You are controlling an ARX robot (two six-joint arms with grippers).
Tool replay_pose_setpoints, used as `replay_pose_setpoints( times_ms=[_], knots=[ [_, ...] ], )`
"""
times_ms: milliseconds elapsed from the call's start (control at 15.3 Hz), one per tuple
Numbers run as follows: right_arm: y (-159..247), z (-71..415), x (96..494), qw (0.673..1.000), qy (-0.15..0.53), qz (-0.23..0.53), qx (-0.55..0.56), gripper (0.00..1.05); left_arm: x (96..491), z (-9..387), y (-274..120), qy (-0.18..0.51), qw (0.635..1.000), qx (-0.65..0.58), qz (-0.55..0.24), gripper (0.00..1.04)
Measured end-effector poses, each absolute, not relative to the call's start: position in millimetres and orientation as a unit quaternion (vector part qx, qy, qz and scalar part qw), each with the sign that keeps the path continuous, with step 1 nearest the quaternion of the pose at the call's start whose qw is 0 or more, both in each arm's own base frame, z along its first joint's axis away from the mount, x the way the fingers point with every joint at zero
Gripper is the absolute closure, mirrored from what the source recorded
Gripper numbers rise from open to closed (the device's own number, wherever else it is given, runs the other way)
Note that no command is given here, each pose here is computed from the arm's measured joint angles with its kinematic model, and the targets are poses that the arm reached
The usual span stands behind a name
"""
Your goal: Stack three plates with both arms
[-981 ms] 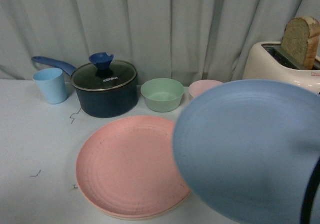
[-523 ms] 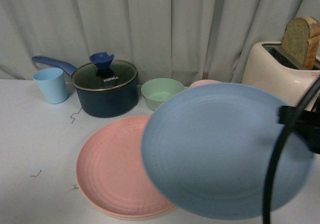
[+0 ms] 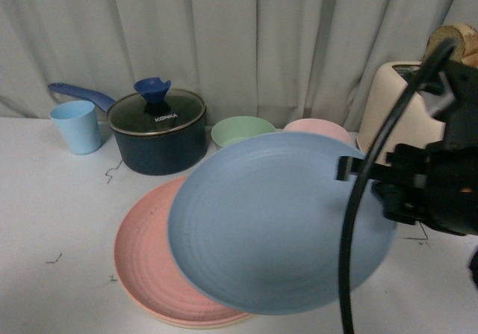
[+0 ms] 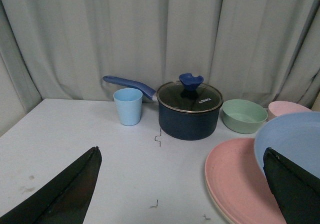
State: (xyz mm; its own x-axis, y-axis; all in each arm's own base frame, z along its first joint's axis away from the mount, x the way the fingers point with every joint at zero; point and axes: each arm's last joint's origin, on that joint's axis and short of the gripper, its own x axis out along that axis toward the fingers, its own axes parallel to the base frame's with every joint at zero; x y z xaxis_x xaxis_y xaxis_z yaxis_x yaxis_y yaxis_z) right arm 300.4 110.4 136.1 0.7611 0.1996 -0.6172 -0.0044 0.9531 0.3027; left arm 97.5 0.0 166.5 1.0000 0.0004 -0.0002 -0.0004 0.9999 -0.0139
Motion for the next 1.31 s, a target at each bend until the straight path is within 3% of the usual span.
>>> replay_pose_setpoints(
  times_ms=[588, 1308],
  knots=[
    [154.7, 128.0, 332.3, 0.919, 0.365, 0.043, 0.144, 1.02, 97.5, 166.5, 0.0, 0.000, 1.000, -0.007, 0.000, 0.07],
    [177.2, 106.5, 325.8, 0.912, 0.386, 0.050, 0.130, 1.02, 97.5, 166.5, 0.0, 0.000, 1.000, -0.007, 0.000, 0.07]
  ],
)
